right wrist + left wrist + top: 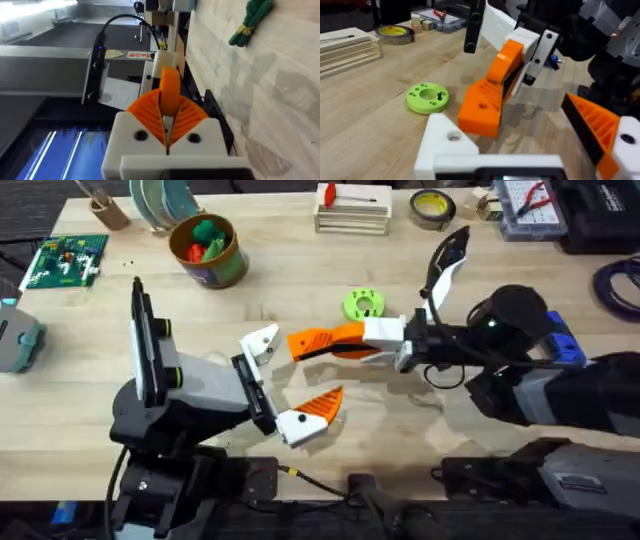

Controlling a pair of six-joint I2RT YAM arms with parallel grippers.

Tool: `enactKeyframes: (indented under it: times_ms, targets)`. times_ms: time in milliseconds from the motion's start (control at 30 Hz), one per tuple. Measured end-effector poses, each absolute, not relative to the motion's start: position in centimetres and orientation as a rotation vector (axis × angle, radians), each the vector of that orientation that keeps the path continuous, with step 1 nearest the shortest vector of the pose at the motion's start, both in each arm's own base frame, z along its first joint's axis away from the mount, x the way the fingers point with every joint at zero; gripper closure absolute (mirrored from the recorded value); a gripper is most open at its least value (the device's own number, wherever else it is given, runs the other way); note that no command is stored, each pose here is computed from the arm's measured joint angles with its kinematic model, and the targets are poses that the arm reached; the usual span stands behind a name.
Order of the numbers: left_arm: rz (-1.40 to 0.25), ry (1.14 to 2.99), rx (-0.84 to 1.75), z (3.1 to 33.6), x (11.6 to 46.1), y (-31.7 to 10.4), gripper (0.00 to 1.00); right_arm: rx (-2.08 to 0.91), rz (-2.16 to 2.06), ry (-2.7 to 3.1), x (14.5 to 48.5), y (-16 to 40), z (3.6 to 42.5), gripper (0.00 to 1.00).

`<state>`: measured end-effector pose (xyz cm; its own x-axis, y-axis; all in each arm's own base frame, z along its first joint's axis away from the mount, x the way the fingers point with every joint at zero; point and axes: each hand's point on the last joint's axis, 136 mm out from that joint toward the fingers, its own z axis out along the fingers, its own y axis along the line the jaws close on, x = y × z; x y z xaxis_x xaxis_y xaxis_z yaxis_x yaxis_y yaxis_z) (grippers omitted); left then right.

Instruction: Pick up the gripper from the table and insert it into the empty holder that is missing its gripper. Then pick up a screw, insert it into the mounting hole, and use the screwdriver to tighten it. Finally, clean up the table by picking up the vegetable and placing it into the bucket.

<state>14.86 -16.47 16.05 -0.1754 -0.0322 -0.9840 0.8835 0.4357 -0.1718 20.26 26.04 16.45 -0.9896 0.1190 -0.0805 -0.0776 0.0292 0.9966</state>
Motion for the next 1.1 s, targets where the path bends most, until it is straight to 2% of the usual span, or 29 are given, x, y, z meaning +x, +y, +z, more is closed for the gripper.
enactKeyframes:
  times_ms: [200, 533, 733, 1100]
  targets:
    - [-0.984, 1.524, 0.782, 16.1, 14.9, -16.5, 0.008, 0.056, 2.107, 2.177, 20.1, 26.2, 15.9, 0.994]
    - [-0.984, 1.524, 0.782, 16.1, 14.9, -16.5, 0.007, -0.041, 2.14, 2.16, 19.8, 27.7, 17.3, 0.994]
    - [-0.983, 1.525, 0.78, 16.0, 14.9, -16.5, 0.007, -0.015, 2.139, 2.195, 20.2, 28.0, 16.4, 0.994]
    - [-0.935, 1.534, 0.743, 16.1, 15.7, -16.0, 0.007, -0.09, 2.167, 2.19, 21.1, 29.2, 17.1, 0.994]
